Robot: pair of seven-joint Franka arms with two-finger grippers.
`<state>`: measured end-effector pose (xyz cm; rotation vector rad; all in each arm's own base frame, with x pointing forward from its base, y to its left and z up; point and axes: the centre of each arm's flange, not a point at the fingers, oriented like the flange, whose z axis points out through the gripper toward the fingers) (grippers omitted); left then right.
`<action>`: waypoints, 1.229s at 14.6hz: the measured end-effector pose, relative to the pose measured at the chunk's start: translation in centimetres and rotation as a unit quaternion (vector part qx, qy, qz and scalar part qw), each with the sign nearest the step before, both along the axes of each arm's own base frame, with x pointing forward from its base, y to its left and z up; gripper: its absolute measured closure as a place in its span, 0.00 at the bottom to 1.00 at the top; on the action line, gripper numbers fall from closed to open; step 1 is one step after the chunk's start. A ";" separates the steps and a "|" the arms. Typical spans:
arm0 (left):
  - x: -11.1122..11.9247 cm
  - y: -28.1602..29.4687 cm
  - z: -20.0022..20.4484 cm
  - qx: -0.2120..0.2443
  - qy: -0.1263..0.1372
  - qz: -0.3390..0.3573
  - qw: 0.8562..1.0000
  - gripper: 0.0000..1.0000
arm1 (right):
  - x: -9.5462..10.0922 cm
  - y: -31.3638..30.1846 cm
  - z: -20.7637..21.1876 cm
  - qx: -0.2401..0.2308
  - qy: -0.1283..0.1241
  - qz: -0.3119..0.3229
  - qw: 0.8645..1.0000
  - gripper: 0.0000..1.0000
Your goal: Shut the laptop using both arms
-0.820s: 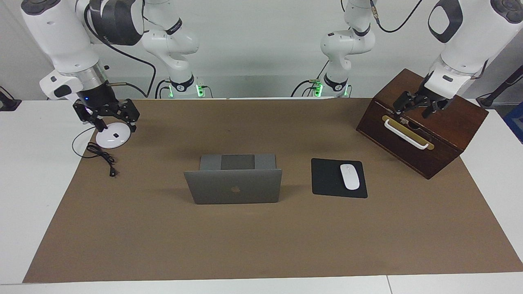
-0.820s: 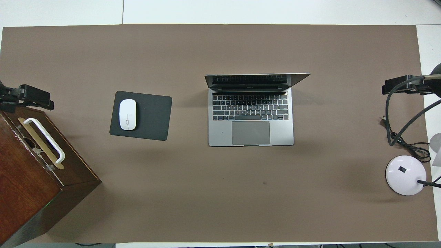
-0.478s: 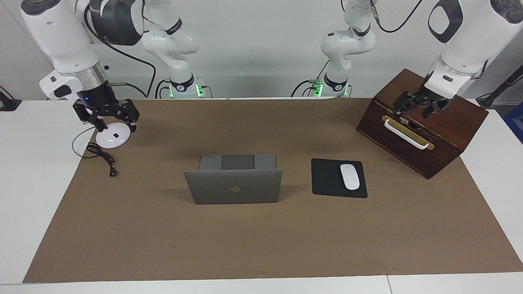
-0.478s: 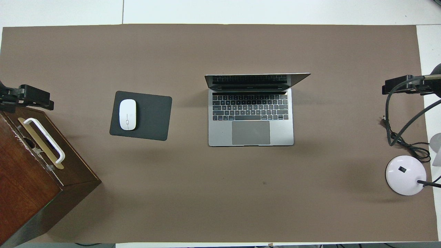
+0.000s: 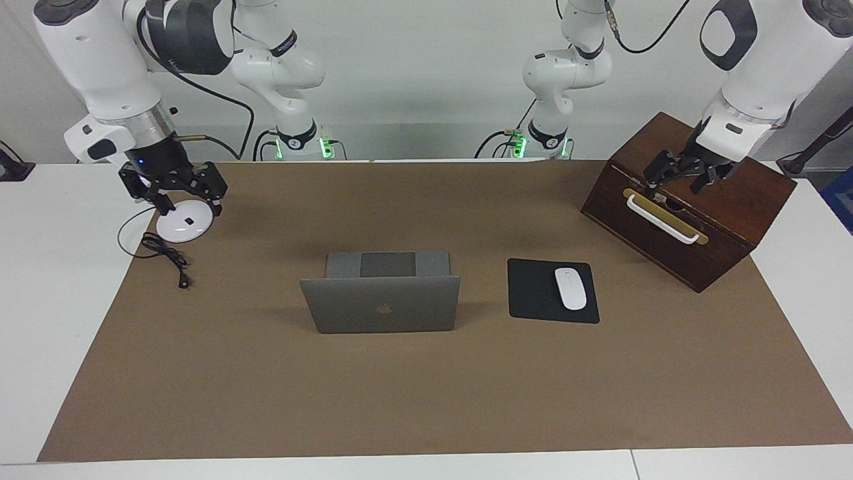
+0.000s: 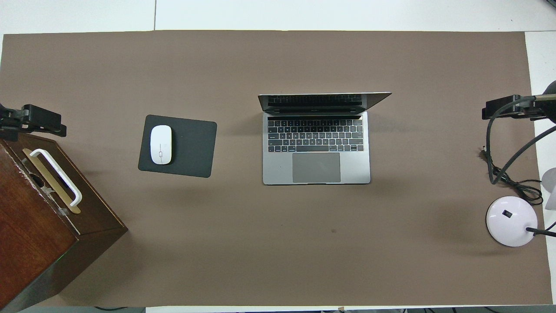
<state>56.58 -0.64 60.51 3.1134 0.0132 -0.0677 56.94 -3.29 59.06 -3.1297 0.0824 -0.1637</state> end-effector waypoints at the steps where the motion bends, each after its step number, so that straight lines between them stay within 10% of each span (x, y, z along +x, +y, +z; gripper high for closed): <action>1: 0.0 0.0 0.0 0.000 0.000 0.000 1.000 0.00 | 0.0 0.0 0.0 0.000 0.000 0.000 1.000 0.00; 12: 0.1 -0.1 0.0 0.000 -0.003 0.001 1.000 0.00 | 0.1 -0.2 0.1 0.000 -0.005 -0.001 1.000 0.10; 18: 0.2 -0.1 0.1 -0.004 -0.009 0.002 1.000 0.70 | 0.1 -0.2 0.1 0.000 -0.006 -0.002 1.000 0.39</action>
